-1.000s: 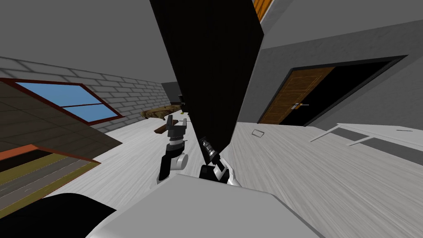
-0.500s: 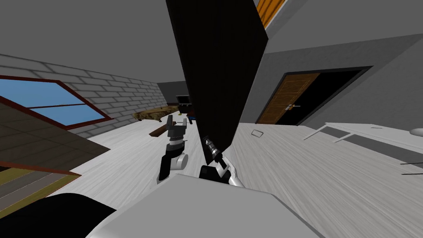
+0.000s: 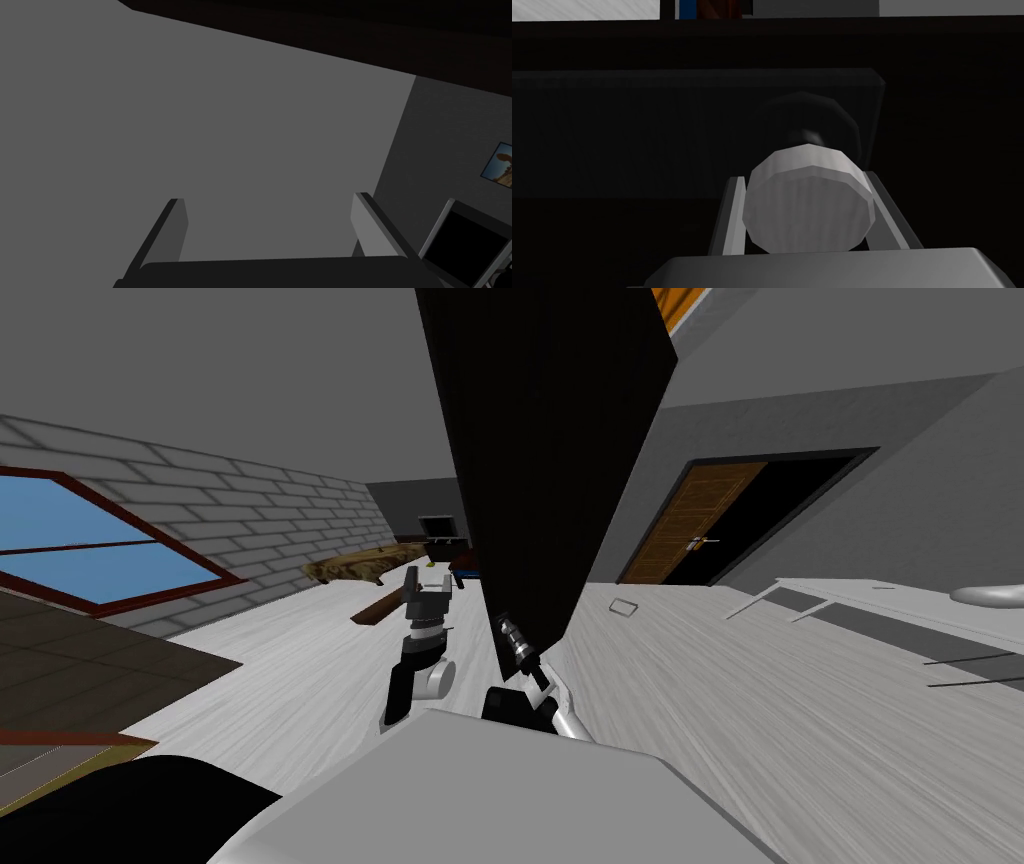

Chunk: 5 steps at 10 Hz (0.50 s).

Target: Push the door open

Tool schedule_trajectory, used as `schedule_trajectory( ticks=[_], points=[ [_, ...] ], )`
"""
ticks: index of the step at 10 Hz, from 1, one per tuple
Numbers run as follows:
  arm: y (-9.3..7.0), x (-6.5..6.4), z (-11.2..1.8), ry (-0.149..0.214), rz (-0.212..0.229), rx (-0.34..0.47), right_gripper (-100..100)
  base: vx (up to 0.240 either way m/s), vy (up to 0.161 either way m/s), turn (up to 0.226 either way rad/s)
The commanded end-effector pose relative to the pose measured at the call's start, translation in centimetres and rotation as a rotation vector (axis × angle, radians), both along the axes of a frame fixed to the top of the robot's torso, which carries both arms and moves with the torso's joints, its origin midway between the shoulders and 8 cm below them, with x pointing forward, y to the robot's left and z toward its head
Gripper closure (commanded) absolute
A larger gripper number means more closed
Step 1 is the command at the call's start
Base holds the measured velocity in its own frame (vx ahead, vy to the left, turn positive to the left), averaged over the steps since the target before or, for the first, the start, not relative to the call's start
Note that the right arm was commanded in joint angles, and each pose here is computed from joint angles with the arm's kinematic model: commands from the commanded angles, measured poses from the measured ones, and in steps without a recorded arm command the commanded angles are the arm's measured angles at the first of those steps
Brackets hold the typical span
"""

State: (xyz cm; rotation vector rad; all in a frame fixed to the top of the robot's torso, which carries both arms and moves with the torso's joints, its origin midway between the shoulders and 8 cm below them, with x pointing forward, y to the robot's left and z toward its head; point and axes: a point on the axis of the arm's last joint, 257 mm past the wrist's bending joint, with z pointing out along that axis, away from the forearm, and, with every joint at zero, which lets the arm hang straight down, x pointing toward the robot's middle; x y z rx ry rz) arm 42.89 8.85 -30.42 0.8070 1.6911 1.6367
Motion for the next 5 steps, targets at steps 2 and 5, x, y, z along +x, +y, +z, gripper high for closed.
schedule_trajectory(
  ticks=[2, 5],
  points=[
    [-0.1, 0.6, 0.2, 0.004, -0.017, 0.012, 100, 0.008, 0.142, -0.082],
    [-3.7, 2.2, -0.7, -0.001, -0.063, -0.024, 100, 0.103, 0.172, -0.067]
  ],
)
